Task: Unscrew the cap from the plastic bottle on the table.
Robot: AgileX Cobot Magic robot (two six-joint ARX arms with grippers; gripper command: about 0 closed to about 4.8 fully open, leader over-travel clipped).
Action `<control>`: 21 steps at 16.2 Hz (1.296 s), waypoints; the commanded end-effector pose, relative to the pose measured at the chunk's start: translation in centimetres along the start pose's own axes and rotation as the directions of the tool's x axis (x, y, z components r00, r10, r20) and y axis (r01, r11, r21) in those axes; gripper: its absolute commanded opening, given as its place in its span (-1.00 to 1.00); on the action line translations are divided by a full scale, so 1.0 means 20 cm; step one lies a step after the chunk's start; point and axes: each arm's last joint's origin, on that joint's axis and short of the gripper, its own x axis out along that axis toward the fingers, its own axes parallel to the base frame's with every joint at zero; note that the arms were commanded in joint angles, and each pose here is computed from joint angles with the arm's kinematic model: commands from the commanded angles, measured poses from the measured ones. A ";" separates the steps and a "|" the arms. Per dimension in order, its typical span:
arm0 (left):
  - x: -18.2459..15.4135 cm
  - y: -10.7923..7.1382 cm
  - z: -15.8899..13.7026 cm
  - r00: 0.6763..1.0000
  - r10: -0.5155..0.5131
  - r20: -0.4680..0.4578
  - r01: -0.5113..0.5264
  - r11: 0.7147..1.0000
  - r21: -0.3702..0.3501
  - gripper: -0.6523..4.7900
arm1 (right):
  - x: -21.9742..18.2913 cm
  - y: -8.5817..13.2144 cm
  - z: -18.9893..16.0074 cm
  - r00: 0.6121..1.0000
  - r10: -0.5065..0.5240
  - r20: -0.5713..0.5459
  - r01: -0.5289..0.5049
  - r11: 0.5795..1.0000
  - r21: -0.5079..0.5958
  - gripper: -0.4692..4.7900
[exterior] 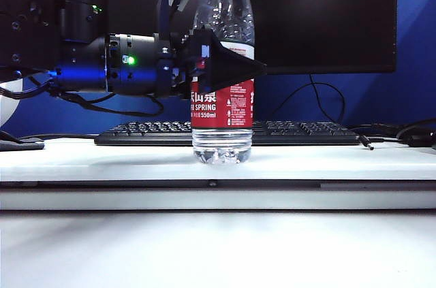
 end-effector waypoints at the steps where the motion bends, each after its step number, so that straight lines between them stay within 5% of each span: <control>1: 0.00 0.00 -0.02 1.000 0.011 -0.023 -0.011 1.000 -0.014 0.22 | -0.03 0.01 0.03 0.994 -0.094 0.049 0.095 0.995 -0.011 0.07; 10: 0.00 0.01 -0.02 0.998 0.056 -0.026 -0.056 0.998 0.006 0.22 | -0.09 0.24 0.10 0.942 -0.267 0.201 0.279 0.960 -0.031 0.14; 14: 0.00 0.01 -0.02 0.997 0.078 -0.028 -0.078 0.997 0.010 0.22 | -0.02 0.44 0.06 0.856 -0.448 0.257 0.482 0.873 -0.082 0.16; 20: 0.00 0.01 -0.02 0.997 0.077 -0.028 -0.077 0.997 0.009 0.22 | 0.06 0.49 -0.01 0.860 -0.474 0.187 0.501 0.854 -0.141 0.14; 21: 0.00 0.01 -0.02 0.997 0.078 -0.028 -0.078 0.997 0.010 0.22 | 0.06 0.49 -0.01 0.865 -0.468 0.184 0.494 0.858 -0.141 -0.02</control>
